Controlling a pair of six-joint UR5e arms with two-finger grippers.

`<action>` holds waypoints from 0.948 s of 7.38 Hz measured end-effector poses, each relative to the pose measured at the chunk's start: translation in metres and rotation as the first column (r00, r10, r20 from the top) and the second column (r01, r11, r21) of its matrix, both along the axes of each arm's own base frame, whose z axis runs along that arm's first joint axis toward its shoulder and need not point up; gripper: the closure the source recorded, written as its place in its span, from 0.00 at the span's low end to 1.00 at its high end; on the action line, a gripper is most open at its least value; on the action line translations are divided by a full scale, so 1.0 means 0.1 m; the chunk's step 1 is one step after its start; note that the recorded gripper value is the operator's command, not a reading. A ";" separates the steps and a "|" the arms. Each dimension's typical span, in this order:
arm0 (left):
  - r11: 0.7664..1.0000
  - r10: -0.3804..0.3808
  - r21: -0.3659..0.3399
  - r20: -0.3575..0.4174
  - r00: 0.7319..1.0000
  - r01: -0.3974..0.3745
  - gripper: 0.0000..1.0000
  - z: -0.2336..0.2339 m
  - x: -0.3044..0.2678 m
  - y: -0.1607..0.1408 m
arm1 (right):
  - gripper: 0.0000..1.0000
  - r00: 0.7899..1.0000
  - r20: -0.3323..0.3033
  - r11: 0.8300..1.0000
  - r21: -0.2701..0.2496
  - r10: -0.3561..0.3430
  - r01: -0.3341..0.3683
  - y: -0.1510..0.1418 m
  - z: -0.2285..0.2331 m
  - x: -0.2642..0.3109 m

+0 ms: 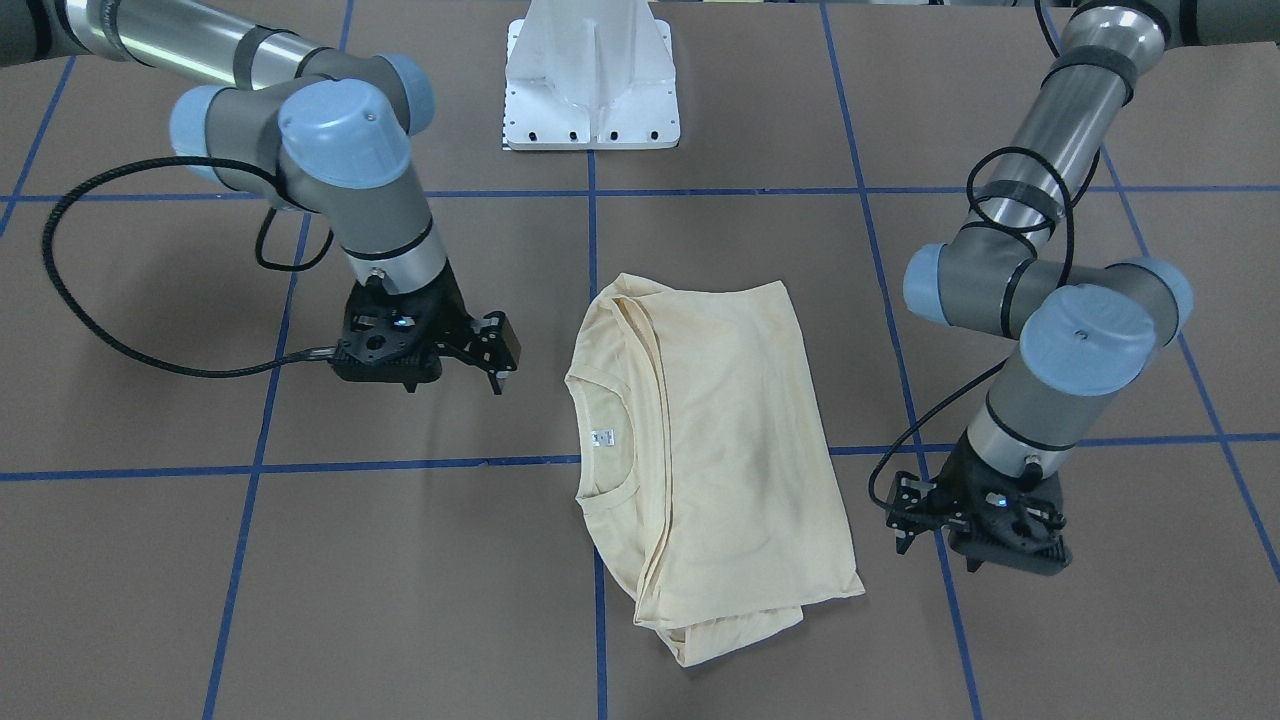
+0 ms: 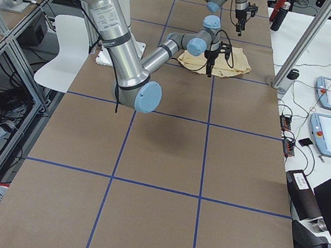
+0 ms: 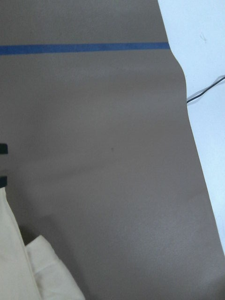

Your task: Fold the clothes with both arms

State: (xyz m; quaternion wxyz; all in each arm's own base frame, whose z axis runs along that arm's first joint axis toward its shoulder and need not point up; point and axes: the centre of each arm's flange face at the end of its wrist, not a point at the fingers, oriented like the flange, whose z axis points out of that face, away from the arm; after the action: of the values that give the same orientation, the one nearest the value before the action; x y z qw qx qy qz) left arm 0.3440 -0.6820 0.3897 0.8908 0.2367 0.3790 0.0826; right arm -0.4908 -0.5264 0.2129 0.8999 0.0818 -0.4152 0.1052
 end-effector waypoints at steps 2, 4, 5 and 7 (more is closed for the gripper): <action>1.000 0.005 0.013 -0.010 1.000 -0.005 0.00 0.04 -0.13 0.13 | 0.01 0.999 -0.034 1.000 -0.026 -0.017 0.016 0.11 -0.55 -0.69; 1.000 0.006 0.015 -0.012 1.000 -0.005 0.00 0.06 -0.16 0.16 | 0.05 0.994 -0.096 0.998 -0.036 -0.047 0.044 0.21 -0.98 -1.36; 1.000 0.005 0.016 -0.014 1.000 -0.004 0.00 0.05 -0.16 0.17 | 0.10 0.990 -0.130 0.998 -0.033 -0.061 0.057 0.26 -1.07 -1.62; 1.000 0.001 0.015 -0.018 1.000 -0.001 0.00 0.04 -0.17 0.18 | 0.18 0.975 -0.184 0.992 0.001 -0.123 0.125 0.33 -1.06 -1.86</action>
State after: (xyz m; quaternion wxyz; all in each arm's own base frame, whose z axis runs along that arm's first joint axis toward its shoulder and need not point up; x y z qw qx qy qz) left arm 0.3270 -0.6638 0.3937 0.8856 0.2439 0.3864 0.0837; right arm -0.6773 -0.4931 0.1071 0.9387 0.0709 -0.3353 0.0382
